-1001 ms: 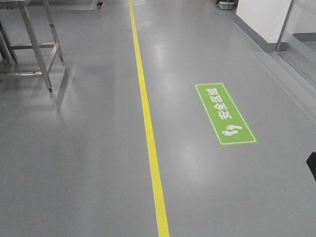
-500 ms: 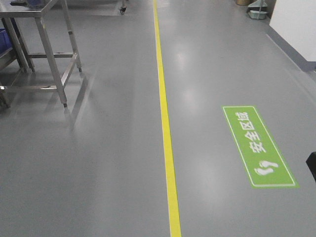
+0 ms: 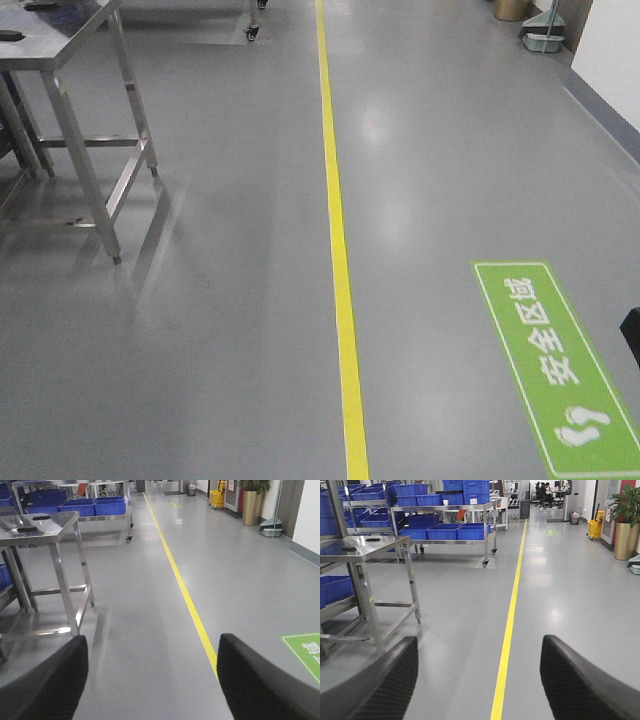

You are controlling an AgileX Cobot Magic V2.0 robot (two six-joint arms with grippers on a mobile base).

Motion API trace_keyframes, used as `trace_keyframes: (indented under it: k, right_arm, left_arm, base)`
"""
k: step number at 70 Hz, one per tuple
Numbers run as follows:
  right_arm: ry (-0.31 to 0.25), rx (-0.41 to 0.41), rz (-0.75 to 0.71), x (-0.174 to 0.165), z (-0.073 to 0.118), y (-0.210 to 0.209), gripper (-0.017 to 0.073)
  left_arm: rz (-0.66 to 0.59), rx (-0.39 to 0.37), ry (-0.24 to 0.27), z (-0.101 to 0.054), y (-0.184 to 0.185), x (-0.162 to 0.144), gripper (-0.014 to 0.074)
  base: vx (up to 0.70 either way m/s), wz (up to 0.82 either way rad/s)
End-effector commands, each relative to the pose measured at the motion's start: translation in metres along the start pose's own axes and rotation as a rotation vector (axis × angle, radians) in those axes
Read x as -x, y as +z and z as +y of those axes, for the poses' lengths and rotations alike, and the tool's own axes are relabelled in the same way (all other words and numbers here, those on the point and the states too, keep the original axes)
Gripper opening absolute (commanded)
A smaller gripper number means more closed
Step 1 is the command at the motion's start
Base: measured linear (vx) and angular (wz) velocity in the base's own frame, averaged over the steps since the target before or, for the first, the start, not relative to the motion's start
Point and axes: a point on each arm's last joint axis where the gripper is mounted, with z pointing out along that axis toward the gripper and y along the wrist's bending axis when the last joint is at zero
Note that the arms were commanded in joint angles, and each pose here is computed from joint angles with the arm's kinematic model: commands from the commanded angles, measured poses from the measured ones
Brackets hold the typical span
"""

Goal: Move and align brake pads A on conveyor
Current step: 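Drive forward along the yellow floor line past the blue bin racks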

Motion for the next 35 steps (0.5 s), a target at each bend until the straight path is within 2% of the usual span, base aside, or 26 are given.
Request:
trace_keyframes:
  k: [1,35]
  right_arm:
    - [-0.004,0.019,-0.095,0.0153,0.0019,-0.0007,0.0487]
    - [-0.004,0.019,-0.096,0.0154,0.0019,-0.0007,0.0487]
  left_arm:
    - [-0.08,-0.002,-0.005,0.0004,-0.0013,0.0145,0.0523]
    - [-0.079,-0.002,-0.005,0.0004,-0.0013,0.0144,0.0523]
  base:
    - [0.63,-0.01]
    - [0.63,-0.02]
